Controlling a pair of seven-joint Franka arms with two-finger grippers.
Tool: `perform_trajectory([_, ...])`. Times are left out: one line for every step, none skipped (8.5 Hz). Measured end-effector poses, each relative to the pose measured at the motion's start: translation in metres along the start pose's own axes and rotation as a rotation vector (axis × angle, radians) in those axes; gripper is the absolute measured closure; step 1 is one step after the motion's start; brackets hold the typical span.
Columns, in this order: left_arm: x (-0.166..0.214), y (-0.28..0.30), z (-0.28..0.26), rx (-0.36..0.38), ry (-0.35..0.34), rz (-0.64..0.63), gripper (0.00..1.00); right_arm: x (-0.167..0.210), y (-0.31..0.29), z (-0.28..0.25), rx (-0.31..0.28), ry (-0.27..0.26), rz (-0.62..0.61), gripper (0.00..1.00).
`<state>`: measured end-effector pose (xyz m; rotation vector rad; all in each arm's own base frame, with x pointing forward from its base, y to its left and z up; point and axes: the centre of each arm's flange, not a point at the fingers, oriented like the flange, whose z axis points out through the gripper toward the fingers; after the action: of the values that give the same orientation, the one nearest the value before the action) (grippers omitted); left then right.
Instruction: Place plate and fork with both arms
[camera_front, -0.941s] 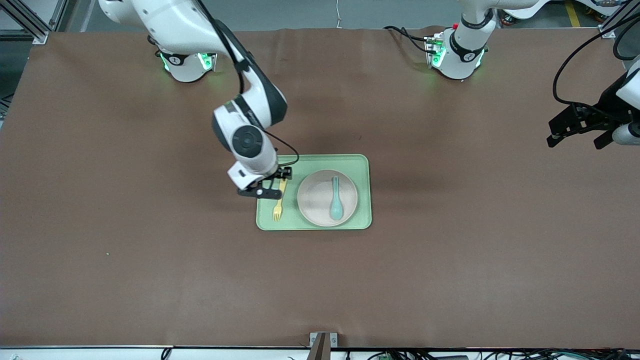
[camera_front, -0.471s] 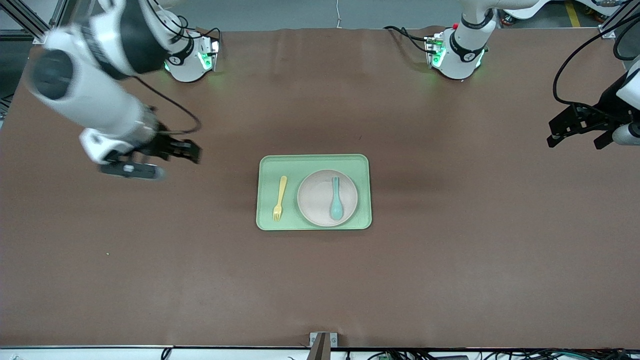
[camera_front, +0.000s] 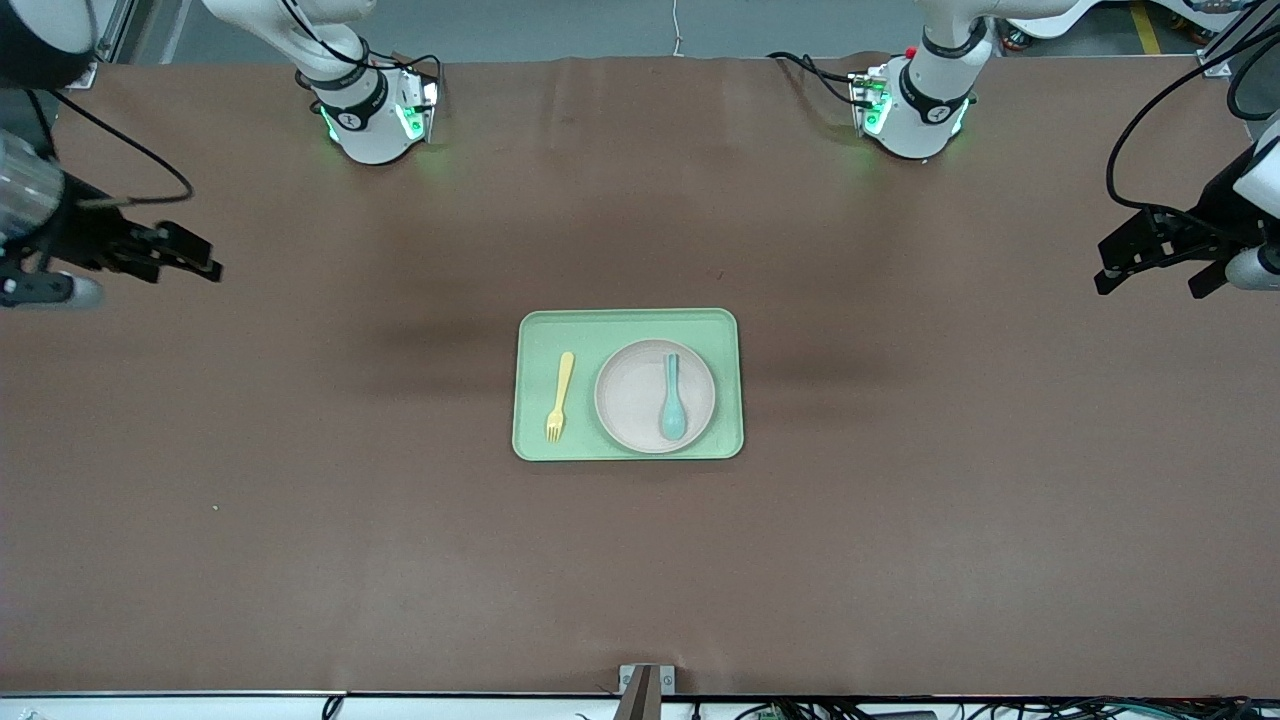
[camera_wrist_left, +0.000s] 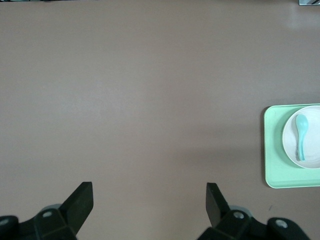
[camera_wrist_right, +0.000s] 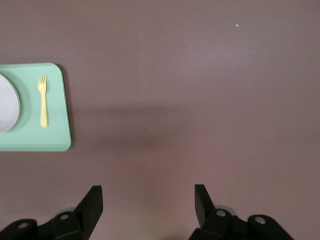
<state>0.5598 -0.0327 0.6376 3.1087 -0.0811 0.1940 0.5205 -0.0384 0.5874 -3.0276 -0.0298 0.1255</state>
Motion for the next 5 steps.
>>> perform_trajectory([0.0, 0.0, 0.0, 0.0, 0.0, 0.0, 0.0, -0.004, 0.006, -0.013, -0.034, 0.022, -0.037, 0.17])
perform_trajectory([0.0, 0.0, -0.001, 0.0, 0.001, 0.0, 0.0, 0.0, -0.003, -0.033, -0.094, 0.062, -0.067, 0.15])
perform_trajectory([0.0, 0.0, -0.001, 0.0, 0.002, -0.002, 0.0, 0.009, -0.014, -0.05, -0.122, 0.1, -0.09, 0.14])
perform_trajectory([0.0, -0.001, -0.001, 0.0, 0.003, -0.006, 0.0, 0.021, -0.018, -0.058, -0.128, 0.121, -0.097, 0.03])
perform_trajectory([0.0, -0.001, -0.002, 0.0, 0.004, -0.009, 0.0, 0.035, -0.017, -0.058, -0.129, 0.127, -0.096, 0.01])
